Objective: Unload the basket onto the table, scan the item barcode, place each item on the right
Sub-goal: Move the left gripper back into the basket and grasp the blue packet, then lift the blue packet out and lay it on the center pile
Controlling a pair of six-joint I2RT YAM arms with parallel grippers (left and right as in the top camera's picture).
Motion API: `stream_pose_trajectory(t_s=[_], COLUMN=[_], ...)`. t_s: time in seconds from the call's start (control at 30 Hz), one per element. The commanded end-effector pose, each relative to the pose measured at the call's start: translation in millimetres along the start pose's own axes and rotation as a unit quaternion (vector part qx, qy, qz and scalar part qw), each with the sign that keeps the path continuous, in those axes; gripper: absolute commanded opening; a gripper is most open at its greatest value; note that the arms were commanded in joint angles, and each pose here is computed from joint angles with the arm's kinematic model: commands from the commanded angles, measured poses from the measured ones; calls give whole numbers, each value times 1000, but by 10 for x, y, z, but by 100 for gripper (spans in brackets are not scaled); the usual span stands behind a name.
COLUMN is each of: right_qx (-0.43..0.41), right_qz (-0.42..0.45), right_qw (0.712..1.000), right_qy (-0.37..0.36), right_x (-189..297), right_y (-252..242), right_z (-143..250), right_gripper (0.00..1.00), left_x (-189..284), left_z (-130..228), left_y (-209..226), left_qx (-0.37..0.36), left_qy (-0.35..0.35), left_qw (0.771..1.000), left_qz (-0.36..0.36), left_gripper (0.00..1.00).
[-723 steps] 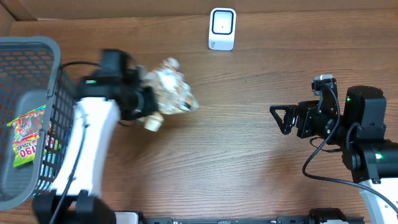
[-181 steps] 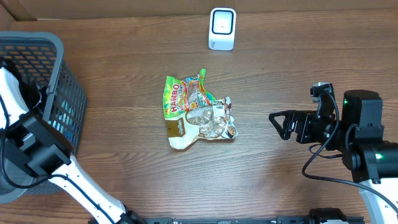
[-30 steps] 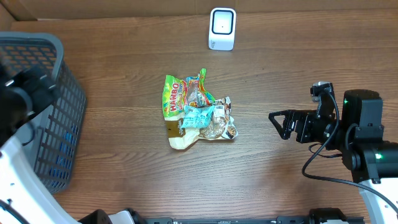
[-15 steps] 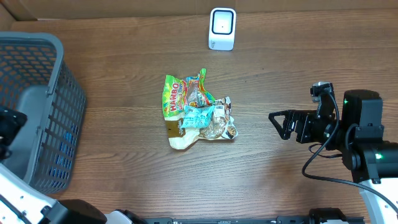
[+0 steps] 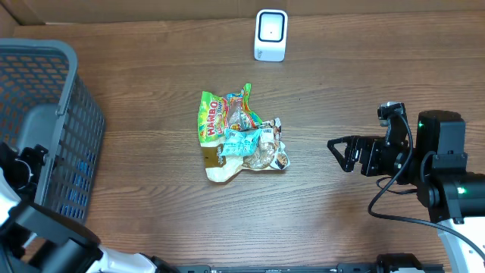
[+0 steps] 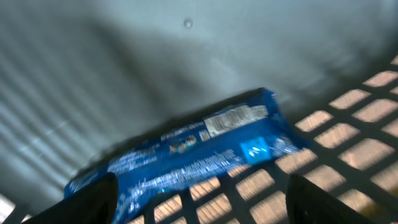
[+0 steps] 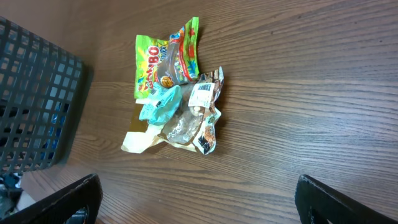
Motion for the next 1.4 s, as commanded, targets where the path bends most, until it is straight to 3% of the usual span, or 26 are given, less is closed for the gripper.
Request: stream_pose_trajectory(t_s=[0.0,0.3,0.43,0.57,0.67,0.8,0.97,1.1,1.37], right_qx=[12,13,13,13,13,13,13,13,14], right_qz=[-7,-7,-7,-7,-7,-7,-7,-7,-7], right_qw=[1000,1000,1000,1000,1000,1000,1000,1000,1000], right_qy=[-13,-15,-14,-15,-14,-15,-15,-15,-17], right_x=[47,47,46,47,46,47,46,47,47], right_y=[55,55,54,55,54,55,55,55,56], right_z=[-69,-75,-73,-74,-73,-75,-74,-75,-82], right_gripper=[100,100,100,100,100,100,100,100,100], left_x=[-301,-664,-724,-722,-662,-626,-677,-702,-778], left_z=[47,173,182,184,145,108,37,37,100], left_y=[-8,-53,73,240,389,455,343,196,120], left_qx=[-41,-85,-64,-9,36,76,105,86,31], left_qy=[40,61,52,36,5,-23,-42,-27,-17], left_qw=[998,994,994,987,972,960,969,981,984], left_qz=[-5,-23,-76,-155,-232,-267,-221,-171,-175], left_gripper=[75,68,58,35,25,42,72,75,76])
Point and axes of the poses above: each gripper's point midway between its finger pads, its own x axis back along the fingers, its own y axis along the line the jaws close on, z = x × y, the point moved 7 cm from there along x, back along the fingers, and after that the axes turned 6 degrees about x, right-handed, at the moved point
